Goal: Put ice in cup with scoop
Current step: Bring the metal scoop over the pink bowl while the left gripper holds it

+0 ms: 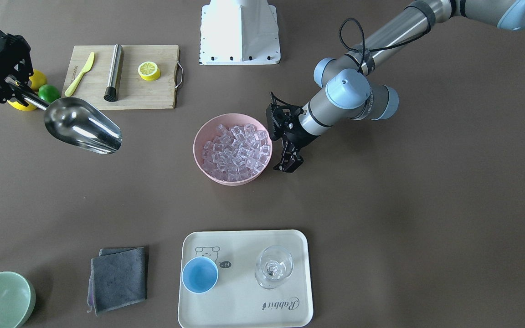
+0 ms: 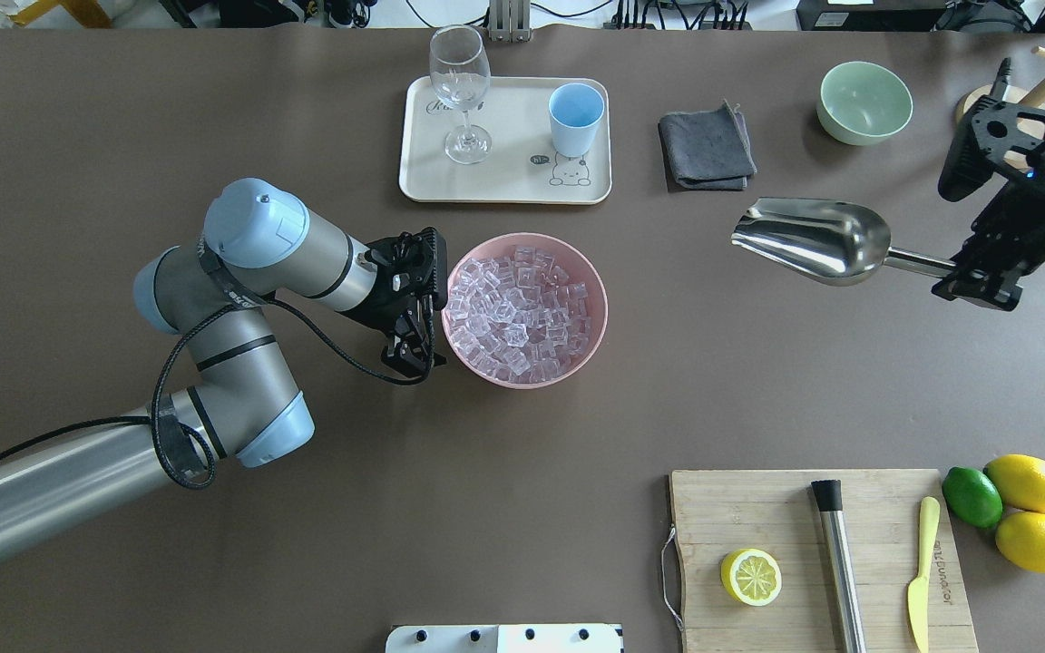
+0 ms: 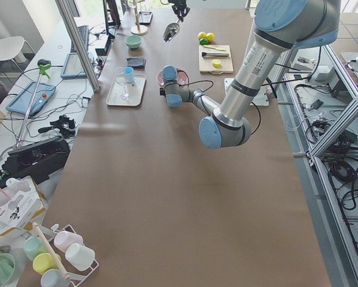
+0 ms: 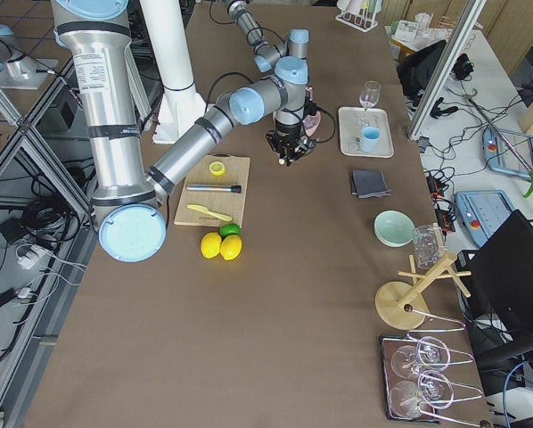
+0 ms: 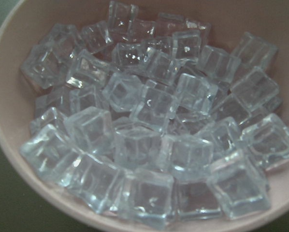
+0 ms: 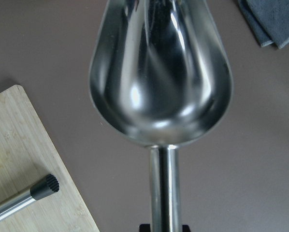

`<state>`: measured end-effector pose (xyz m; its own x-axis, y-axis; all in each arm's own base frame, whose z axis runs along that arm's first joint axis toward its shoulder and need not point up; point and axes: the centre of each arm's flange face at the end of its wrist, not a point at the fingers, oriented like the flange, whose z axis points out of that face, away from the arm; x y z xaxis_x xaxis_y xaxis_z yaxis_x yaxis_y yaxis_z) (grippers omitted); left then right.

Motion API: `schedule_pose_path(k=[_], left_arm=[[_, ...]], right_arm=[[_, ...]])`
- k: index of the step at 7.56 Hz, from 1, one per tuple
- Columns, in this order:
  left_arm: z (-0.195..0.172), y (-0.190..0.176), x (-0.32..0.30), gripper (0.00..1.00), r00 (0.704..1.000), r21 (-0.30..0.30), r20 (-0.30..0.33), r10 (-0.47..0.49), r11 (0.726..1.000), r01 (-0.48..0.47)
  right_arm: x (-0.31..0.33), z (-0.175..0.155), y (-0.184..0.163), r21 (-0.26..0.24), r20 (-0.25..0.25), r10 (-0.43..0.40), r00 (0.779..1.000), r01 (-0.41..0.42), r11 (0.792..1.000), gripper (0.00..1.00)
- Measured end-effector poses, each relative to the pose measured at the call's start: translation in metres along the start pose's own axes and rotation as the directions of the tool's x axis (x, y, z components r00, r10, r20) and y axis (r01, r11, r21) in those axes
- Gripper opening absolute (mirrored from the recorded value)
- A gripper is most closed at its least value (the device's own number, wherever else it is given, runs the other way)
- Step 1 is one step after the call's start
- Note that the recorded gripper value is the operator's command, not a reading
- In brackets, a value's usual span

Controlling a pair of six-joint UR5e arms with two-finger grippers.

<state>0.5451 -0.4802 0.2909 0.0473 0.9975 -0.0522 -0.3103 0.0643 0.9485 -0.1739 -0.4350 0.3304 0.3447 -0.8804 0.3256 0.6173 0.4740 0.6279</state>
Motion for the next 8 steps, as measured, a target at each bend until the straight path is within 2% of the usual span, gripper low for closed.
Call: schedule_pose_path(k=[3, 5, 8], left_arm=[[0.001, 0.000, 0.002, 0.98, 1.000, 0.001, -0.006, 0.000, 1.000, 0.000], [0.002, -0.001, 0.003, 0.98, 1.000, 0.001, -0.008, -0.001, 1.000, 0.001], [0.002, -0.004, 0.004, 0.98, 1.000, 0.004, -0.009, -0.001, 1.000, 0.001]], right_arm=[[-0.047, -0.002, -0.113, -0.108, -0.037, -0.097, 0.995, 0.092, 0.990, 0.00], [-0.067, -0.003, -0.162, -0.191, -0.067, -0.129, 0.989, 0.115, 0.975, 0.00], [-0.093, 0.002, -0.227, -0.353, -0.071, -0.158, 0.985, 0.124, 0.928, 0.00]])
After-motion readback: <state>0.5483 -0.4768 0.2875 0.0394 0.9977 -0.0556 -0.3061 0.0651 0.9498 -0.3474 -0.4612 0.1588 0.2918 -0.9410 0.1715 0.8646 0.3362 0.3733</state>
